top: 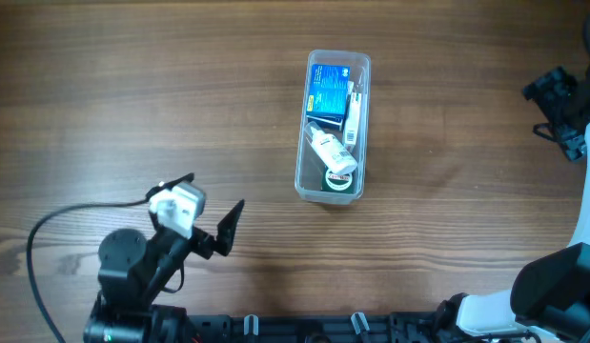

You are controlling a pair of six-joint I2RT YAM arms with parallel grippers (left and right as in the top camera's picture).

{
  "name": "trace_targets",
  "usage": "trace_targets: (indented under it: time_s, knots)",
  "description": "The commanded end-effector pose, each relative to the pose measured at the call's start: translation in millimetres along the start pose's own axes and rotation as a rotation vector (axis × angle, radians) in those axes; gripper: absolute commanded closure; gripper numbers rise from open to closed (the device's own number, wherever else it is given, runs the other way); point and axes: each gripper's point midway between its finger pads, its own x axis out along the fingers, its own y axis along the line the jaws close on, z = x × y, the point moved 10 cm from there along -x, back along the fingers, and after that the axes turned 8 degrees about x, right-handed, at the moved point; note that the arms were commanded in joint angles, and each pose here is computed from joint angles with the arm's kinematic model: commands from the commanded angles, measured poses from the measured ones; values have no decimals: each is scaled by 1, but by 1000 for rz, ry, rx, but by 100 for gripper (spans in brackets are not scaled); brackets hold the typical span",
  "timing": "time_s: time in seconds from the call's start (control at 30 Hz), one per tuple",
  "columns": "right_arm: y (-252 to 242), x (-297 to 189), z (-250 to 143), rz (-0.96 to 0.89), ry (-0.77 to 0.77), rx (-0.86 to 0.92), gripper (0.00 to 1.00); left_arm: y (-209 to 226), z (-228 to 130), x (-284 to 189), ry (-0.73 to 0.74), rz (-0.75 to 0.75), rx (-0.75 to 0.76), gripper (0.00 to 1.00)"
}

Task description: Pack container

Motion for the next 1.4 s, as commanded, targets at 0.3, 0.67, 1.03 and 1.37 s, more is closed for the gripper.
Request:
trace_targets:
  time_s: [0.3, 0.67, 1.03, 1.37]
  knots:
    - [-2, 5, 1, -23, -2, 17, 0, 11, -24, 1, -280, 113, 122, 0]
    - [-2, 5, 1, -23, -2, 17, 0, 13, -54, 7, -290, 155, 120, 0]
    - [-2, 5, 1, -23, -2, 17, 0, 34, -71, 6, -249, 420, -320, 0]
    - [-2, 5, 1, -23, -2, 17, 0, 34, -71, 6, -248, 420, -314, 0]
